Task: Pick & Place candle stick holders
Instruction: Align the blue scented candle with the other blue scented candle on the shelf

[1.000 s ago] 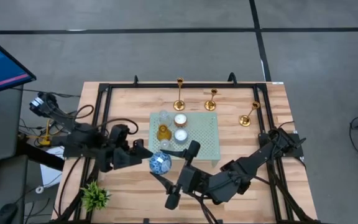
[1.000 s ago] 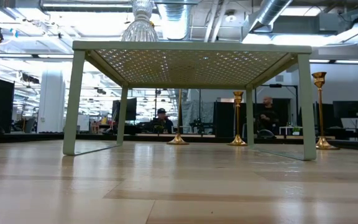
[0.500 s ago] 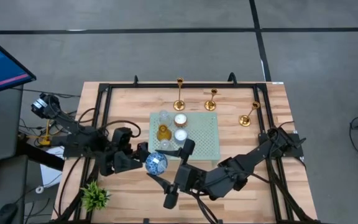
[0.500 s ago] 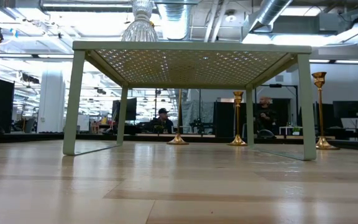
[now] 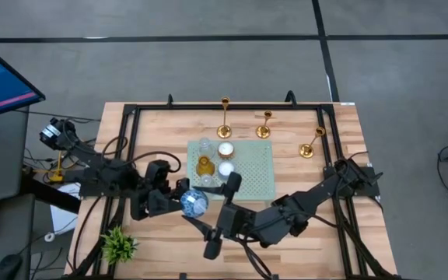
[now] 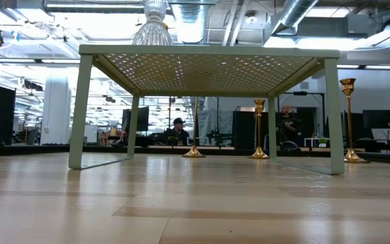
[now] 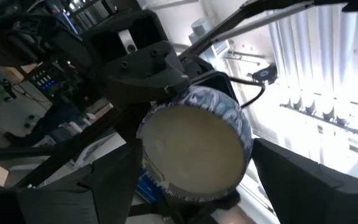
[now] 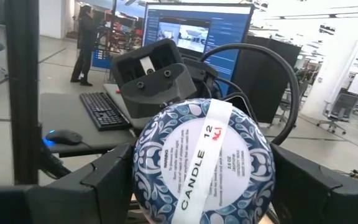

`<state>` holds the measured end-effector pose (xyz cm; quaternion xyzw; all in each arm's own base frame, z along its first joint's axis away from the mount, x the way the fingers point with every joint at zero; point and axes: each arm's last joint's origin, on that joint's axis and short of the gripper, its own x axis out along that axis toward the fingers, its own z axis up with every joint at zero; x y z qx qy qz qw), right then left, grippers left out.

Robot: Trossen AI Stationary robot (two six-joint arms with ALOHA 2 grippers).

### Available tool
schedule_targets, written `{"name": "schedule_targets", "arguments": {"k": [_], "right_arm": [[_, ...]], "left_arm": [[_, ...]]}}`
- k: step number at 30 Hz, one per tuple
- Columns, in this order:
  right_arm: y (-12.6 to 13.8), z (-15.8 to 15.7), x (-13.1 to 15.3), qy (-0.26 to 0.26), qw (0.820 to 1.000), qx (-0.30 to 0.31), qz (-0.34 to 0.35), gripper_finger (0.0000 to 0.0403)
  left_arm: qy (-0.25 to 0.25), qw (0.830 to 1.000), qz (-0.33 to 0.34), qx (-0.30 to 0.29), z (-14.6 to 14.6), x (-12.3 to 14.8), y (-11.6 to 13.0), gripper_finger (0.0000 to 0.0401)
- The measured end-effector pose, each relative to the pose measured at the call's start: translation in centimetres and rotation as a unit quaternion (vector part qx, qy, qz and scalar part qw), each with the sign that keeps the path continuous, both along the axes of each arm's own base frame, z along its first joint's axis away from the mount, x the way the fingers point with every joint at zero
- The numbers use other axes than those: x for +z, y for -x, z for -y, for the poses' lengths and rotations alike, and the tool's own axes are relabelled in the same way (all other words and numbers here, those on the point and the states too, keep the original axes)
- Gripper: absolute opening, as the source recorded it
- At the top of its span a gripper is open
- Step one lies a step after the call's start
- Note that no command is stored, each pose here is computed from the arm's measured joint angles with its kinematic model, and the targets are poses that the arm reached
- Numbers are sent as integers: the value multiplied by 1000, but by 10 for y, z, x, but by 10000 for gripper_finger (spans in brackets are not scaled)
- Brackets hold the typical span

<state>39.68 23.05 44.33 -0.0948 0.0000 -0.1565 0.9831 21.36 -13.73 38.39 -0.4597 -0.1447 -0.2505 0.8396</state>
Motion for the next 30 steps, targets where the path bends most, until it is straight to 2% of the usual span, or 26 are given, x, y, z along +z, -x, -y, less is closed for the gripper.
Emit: {"name": "schedule_targets", "arguments": {"k": [11,16,21,30], "right_arm": [[-8,11,-4,12,1000,0,-16,286],[-11,16,-5,15,1000,3,-20,286],[-13,19,-5,18,1000,13,-22,286],[-7,15,-1,34,999,0,-24,286]], "left_arm": [[0,1000,4,-3,0,1,0,303],[-3,1000,5,-6,0,1,0,283],[-24,1000,9,16,-1,0,-1,265],[-28,999,4,28,-6,-1,-4,290]]}}
